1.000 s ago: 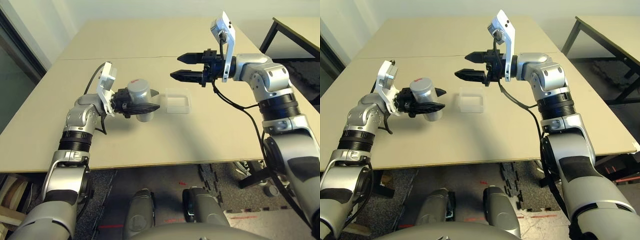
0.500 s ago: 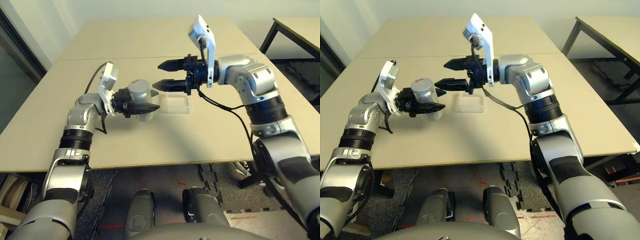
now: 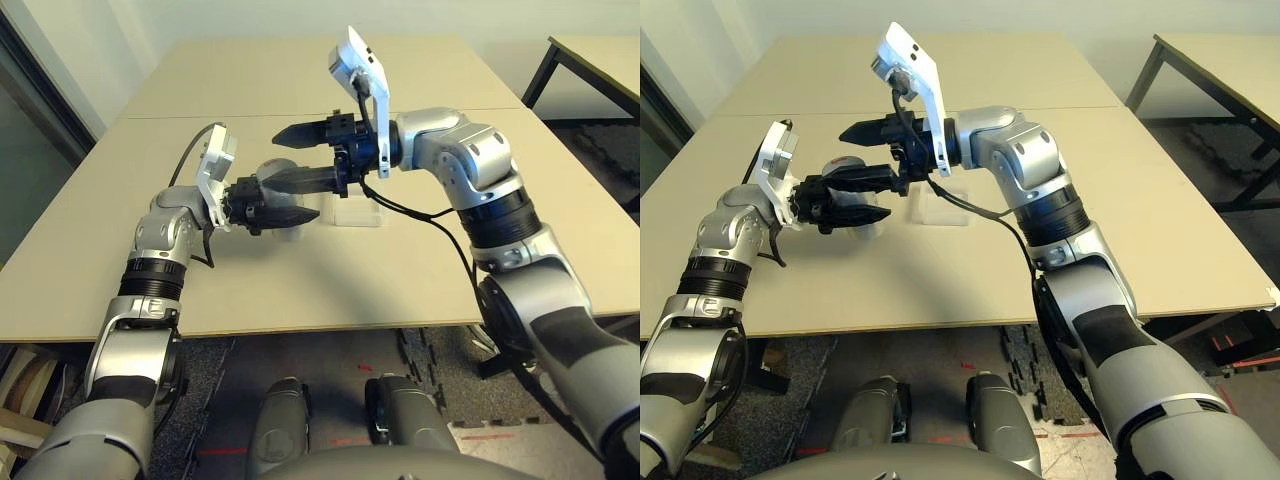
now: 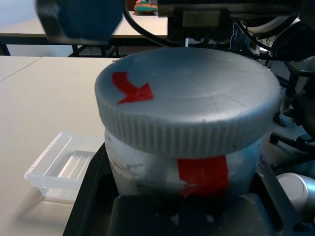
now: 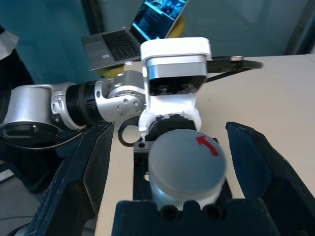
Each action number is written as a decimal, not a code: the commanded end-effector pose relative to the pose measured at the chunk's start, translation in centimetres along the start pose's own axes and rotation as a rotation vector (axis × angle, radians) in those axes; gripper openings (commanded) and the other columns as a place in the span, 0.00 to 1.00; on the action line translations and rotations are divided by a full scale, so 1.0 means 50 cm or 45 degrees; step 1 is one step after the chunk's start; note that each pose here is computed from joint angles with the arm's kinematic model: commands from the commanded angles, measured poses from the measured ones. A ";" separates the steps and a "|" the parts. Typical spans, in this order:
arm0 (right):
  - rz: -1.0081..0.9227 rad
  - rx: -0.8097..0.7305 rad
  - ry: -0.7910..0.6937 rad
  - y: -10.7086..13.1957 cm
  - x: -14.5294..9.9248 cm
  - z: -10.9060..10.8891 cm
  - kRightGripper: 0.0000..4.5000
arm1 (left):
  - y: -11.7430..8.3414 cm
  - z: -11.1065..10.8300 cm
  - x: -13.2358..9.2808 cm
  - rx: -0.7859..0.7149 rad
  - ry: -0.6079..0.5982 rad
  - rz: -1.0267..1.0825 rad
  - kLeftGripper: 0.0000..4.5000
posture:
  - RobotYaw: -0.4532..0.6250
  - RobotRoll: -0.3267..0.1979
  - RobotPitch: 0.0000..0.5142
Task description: Pour the medicine from the bottle into the box.
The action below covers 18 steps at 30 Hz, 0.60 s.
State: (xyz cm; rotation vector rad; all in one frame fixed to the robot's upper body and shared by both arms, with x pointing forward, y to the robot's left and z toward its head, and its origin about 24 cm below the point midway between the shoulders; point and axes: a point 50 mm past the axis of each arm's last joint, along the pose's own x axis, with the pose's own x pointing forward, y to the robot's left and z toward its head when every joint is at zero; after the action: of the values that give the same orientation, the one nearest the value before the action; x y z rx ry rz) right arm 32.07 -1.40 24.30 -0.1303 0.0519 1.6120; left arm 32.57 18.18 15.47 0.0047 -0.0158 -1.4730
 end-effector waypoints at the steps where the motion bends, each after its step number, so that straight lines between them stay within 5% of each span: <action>1: 0.019 -0.028 0.025 0.002 0.014 -0.001 1.00 | 0.002 0.010 0.006 0.030 0.017 -0.014 0.59 | 0.36 0.62 0.06; 18: -0.035 -0.032 0.047 -0.025 0.033 -0.025 1.00 | -0.005 0.014 0.016 0.032 0.002 -0.041 0.59 | 0.36 0.62 0.06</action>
State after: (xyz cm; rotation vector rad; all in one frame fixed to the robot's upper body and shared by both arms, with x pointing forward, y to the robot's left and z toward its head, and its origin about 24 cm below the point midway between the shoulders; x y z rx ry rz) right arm 33.16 -0.03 22.62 -0.1553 0.0664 1.5903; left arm 32.43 17.64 15.95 0.0154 -0.0329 -1.4923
